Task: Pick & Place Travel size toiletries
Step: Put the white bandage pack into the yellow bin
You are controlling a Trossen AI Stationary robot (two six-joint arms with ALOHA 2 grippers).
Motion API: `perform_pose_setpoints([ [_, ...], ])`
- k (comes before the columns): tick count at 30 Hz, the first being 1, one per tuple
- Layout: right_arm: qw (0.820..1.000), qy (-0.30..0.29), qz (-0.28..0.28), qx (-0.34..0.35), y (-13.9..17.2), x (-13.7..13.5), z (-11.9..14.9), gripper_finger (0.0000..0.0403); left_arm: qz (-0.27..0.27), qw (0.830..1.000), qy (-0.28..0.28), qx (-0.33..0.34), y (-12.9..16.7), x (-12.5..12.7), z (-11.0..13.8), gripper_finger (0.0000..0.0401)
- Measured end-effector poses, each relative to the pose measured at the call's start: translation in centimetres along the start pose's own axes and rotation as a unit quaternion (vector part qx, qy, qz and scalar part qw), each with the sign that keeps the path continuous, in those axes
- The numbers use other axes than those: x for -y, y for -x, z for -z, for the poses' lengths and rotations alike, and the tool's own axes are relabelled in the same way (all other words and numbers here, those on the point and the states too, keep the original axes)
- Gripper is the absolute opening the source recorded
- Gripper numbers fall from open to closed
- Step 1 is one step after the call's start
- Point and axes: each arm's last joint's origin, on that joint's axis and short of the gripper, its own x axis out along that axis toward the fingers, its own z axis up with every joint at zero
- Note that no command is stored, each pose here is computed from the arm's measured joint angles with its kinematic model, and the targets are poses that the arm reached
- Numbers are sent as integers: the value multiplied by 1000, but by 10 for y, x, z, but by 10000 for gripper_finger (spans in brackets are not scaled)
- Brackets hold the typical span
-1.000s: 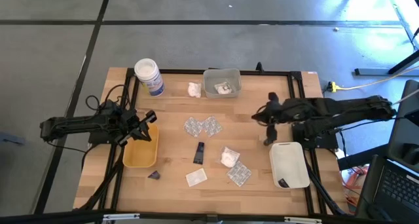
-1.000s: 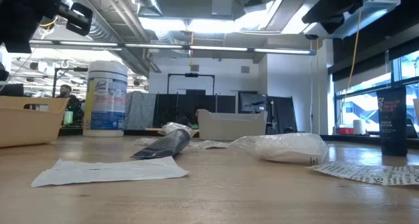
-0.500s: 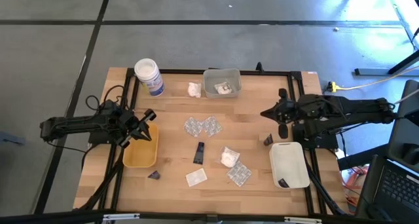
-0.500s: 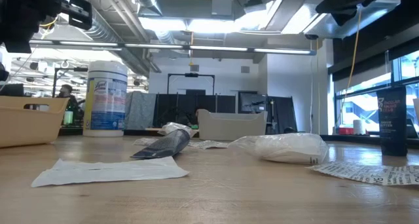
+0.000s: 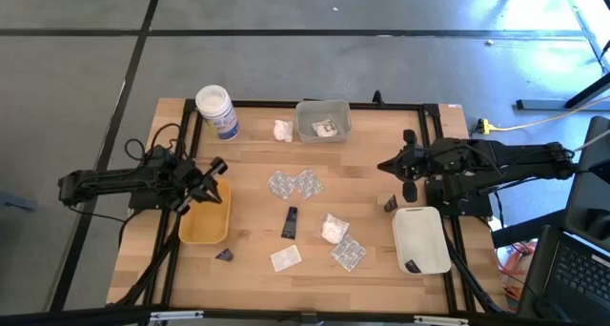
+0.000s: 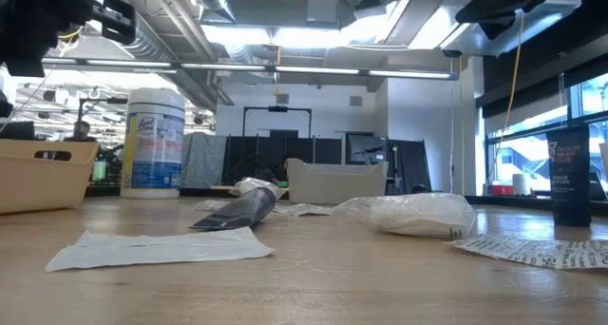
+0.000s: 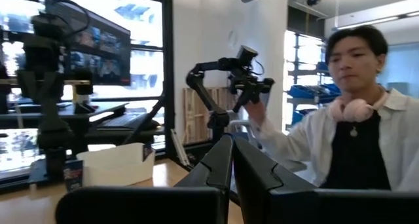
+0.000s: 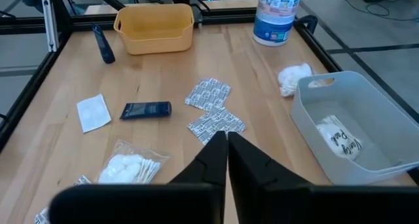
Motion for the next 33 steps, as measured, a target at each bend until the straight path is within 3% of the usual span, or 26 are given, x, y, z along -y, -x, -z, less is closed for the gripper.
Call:
perform_pose_setpoints([
  [5, 1000, 0, 0, 0, 0, 0, 0, 9, -48, 999, -3, 21, 0, -2, -2, 11],
  [11, 1000, -1, 1, 0, 0, 0, 0, 13, -163, 983, -23, 77, 0, -8, -17, 11],
  [21, 1000, -1, 0, 0, 0, 0, 0, 47, -205, 977, -10, 65, -15, -20, -37, 4],
  [27, 1000, -1, 0, 0, 0, 0, 0, 62, -289, 955, -26, 55, -29, -38, -51, 5],
  [33, 1000, -1, 0, 0, 0, 0, 0, 74, -309, 949, -38, 39, -47, -55, -62, 10],
])
